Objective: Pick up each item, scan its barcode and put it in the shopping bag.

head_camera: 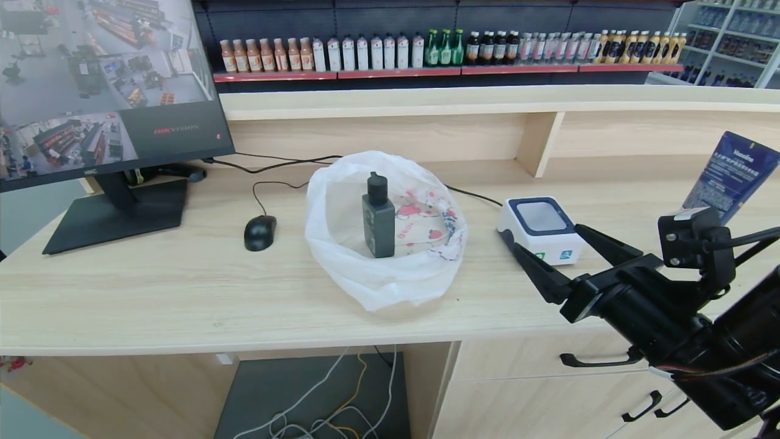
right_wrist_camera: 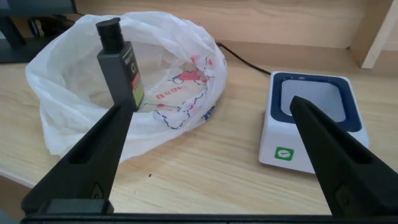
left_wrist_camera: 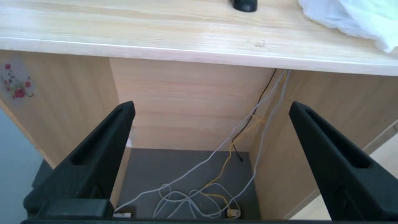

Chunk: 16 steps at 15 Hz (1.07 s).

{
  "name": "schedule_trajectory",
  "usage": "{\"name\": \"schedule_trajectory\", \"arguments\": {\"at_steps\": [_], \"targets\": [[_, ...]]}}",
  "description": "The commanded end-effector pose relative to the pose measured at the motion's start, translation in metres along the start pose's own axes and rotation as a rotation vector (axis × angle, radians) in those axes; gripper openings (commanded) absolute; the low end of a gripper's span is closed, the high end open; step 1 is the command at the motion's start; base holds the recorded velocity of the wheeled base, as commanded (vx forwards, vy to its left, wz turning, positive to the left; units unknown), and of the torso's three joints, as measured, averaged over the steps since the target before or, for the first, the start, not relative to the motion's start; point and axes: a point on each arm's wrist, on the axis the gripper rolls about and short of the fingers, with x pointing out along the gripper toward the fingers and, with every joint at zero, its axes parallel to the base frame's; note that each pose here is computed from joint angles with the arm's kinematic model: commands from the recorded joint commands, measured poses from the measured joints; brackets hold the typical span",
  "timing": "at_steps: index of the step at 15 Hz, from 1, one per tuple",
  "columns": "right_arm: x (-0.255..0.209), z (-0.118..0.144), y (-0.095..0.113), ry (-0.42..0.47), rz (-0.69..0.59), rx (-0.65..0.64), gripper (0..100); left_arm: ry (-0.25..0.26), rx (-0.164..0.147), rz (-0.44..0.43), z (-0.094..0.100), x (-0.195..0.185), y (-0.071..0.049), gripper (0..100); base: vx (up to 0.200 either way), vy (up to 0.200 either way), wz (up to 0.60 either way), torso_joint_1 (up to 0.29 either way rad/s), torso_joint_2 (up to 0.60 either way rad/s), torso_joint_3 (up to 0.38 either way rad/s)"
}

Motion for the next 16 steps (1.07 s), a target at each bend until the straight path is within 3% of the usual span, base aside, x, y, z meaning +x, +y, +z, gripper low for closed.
{"name": "schedule_trajectory", "arguments": {"at_steps": [1, 16], "targets": [[-0.0004, -0.0008, 0.0000, 0.004, 0.000, -0.001, 100, 0.000, 0.000, 0.001, 0.0000, 0.0000, 0.0000, 100, 0.000, -0.200, 0.00, 0.002, 0.01, 0.002], [-0.0092, -0.0042, 0.0047, 0.029, 0.025, -0.001, 100, 0.000, -0.002, 0.001, 0.0000, 0.0000, 0.0000, 100, 0.000, -0.200, 0.00, 0.003, 0.00, 0.002]]}}
